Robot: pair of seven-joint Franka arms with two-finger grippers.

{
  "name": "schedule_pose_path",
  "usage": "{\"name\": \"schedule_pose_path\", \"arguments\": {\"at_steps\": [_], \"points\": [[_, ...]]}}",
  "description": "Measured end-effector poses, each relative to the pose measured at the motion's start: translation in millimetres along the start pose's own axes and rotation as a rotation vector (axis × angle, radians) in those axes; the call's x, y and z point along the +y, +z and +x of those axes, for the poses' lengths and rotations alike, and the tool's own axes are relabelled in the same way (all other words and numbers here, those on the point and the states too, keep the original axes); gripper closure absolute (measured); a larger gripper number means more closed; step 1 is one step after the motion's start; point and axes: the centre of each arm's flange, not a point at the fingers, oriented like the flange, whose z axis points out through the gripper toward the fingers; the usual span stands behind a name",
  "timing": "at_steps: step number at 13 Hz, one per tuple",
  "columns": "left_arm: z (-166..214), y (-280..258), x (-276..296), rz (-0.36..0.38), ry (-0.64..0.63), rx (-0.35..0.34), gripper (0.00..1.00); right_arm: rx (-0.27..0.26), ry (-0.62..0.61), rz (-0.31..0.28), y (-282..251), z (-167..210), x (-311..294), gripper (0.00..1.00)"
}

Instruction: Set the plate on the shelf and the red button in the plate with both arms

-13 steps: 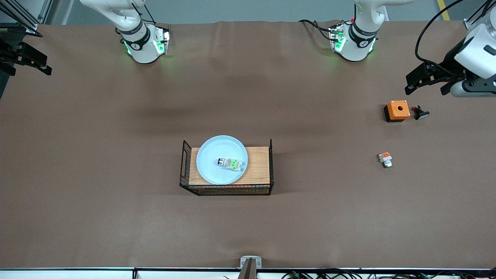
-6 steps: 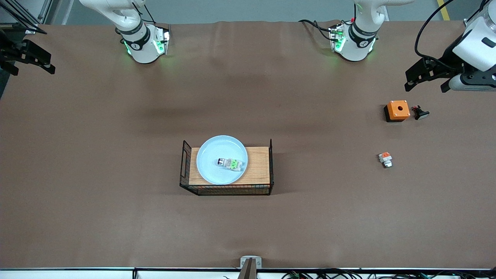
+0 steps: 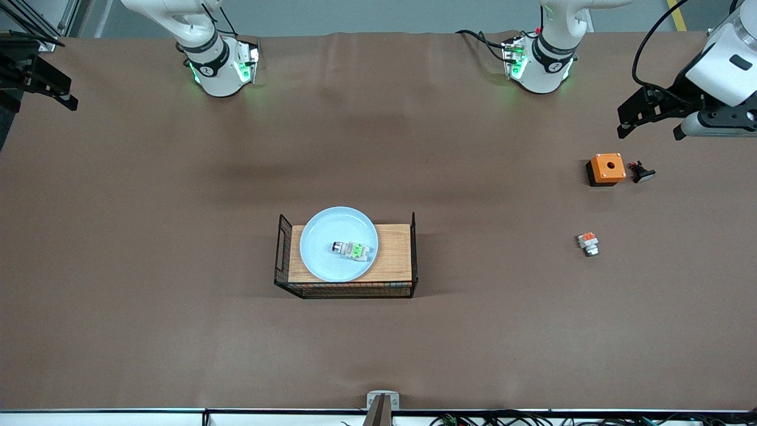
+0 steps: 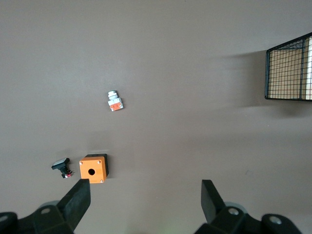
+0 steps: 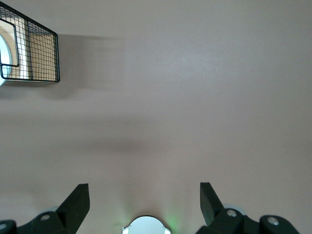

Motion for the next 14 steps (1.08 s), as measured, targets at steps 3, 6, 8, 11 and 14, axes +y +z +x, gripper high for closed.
{"name": "schedule_pose_path", "arguments": {"at_steps": [3,6,8,11,14], "points": [[-1,0,4,0.001,0.007,-0.001,0.00,0.000,0.000,0.000,0,0,0,0.00],[-2,3,10,0.002,0.018,-0.005,0.00,0.000,0.000,0.000,0,0,0,0.00],[-2,3,13,0.003,0.024,-0.006,0.00,0.000,0.000,0.000,0,0,0,0.00],[-2,3,13,0.003,0.024,-0.007,0.00,-0.001,0.000,0.000,0,0,0,0.00],[-2,3,12,0.003,0.022,-0.007,0.00,-0.006,0.000,0.000,3,2,0,0.00]]}}
